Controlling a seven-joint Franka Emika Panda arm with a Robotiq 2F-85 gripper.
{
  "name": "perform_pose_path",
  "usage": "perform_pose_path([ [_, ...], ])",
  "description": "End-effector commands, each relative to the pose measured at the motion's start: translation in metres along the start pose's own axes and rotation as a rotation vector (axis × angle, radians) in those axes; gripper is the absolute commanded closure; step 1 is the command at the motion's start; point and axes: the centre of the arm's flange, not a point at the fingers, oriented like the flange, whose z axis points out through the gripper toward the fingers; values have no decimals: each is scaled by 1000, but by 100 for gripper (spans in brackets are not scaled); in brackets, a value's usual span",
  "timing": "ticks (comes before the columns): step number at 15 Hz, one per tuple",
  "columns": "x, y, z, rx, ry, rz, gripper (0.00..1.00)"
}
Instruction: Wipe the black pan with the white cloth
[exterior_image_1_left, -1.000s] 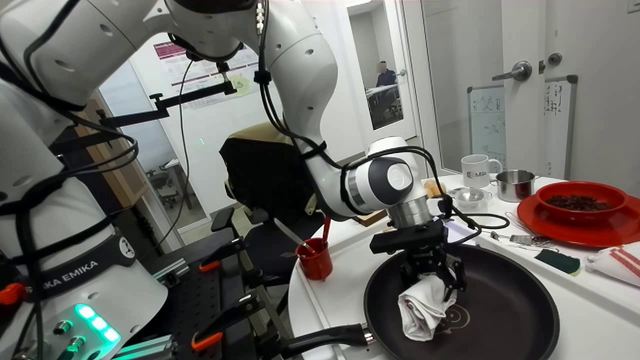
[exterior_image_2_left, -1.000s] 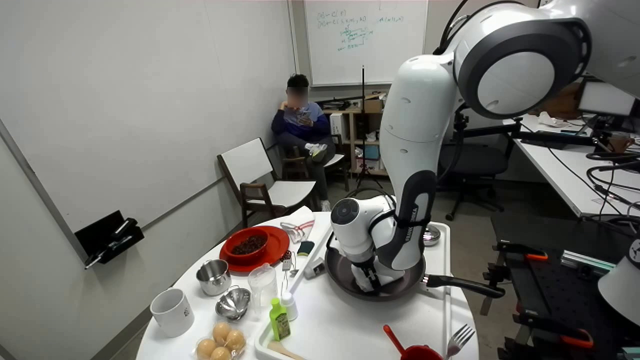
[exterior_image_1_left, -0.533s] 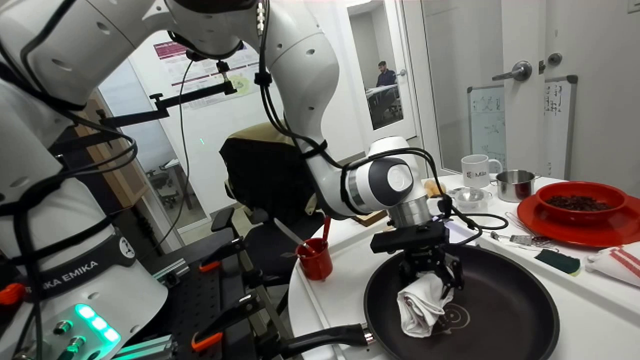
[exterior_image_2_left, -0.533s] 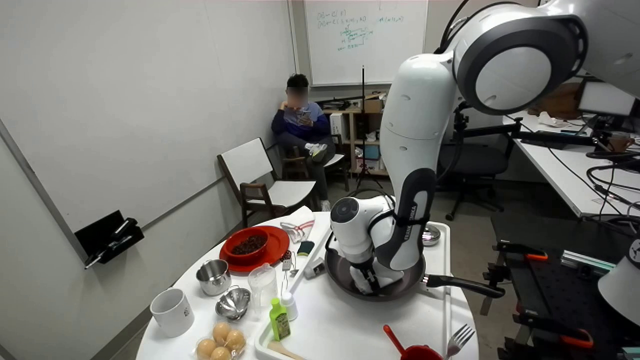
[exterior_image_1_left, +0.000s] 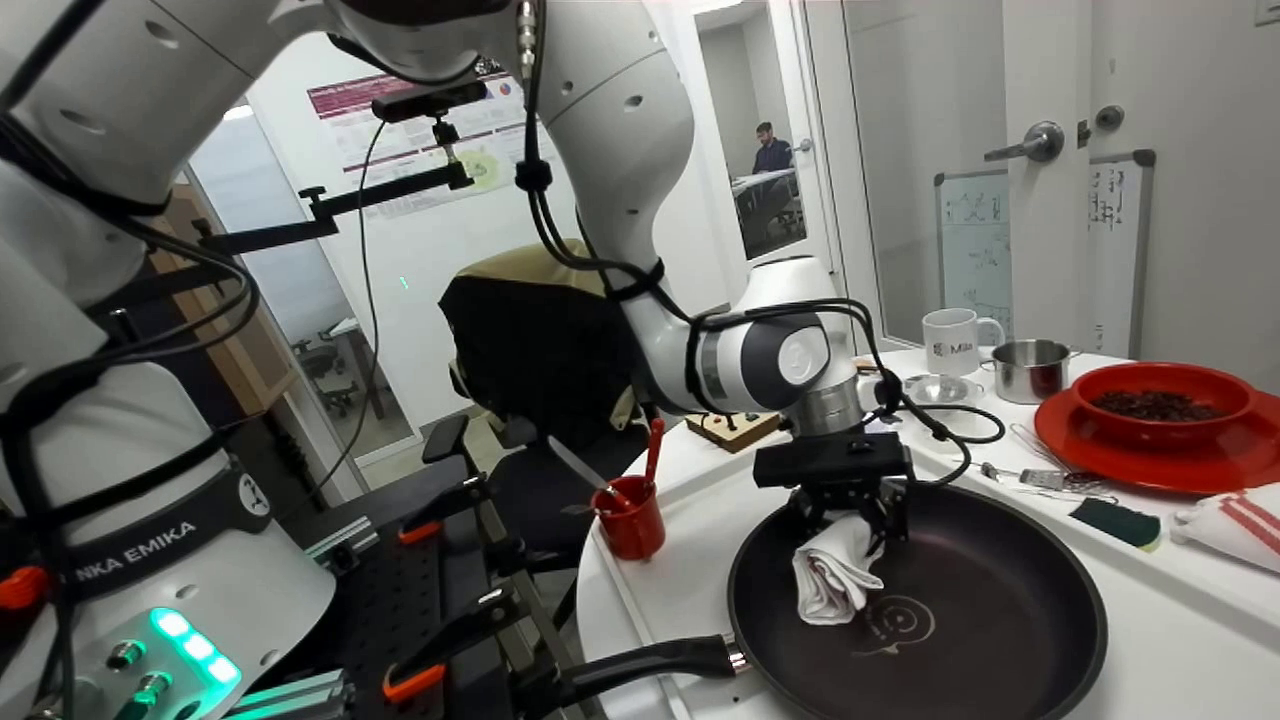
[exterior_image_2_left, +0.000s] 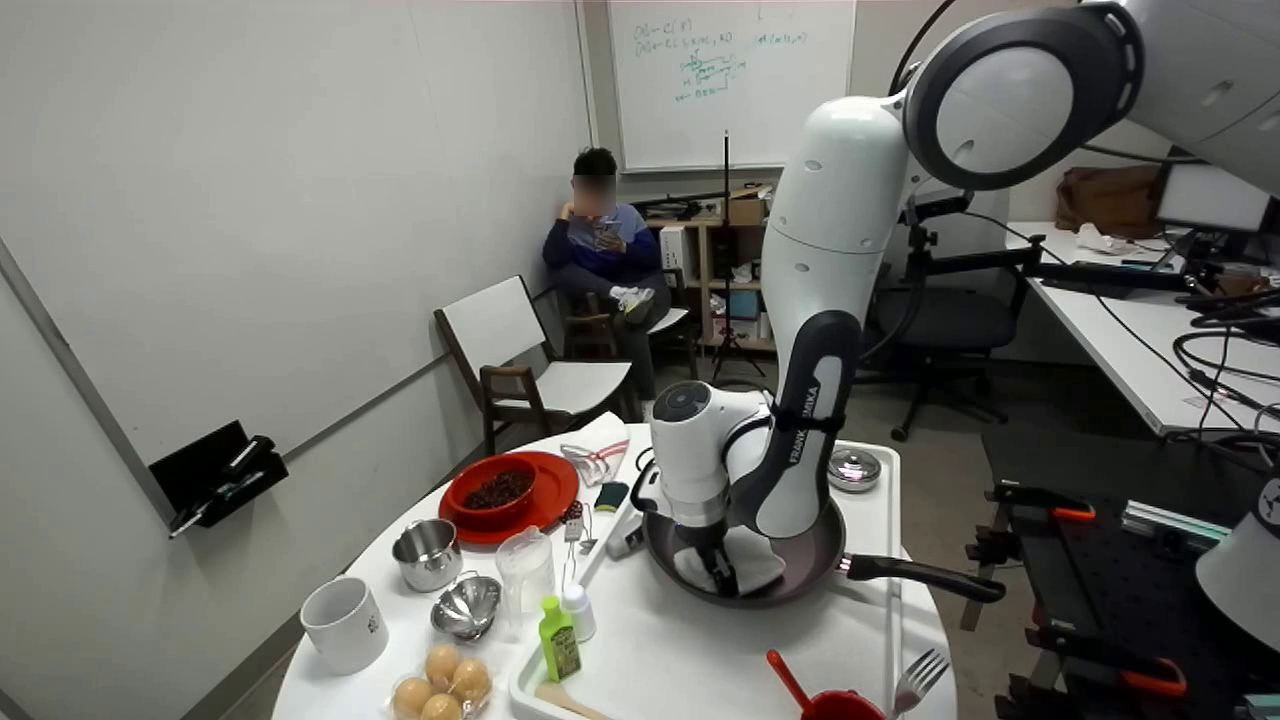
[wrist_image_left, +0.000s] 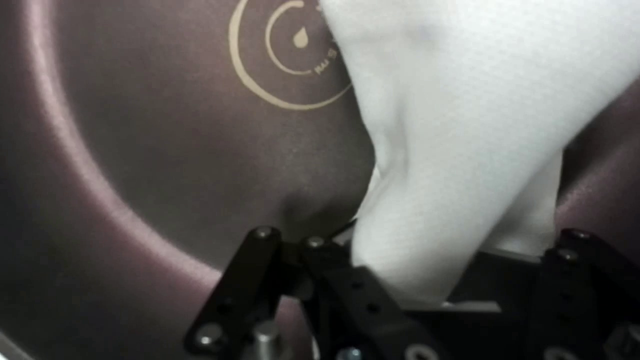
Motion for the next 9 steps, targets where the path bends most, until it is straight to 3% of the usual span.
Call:
perform_pose_path([
  [1,7,5,5,9,52,-8,95],
  [9,1,35,4,-40,82,70,96],
])
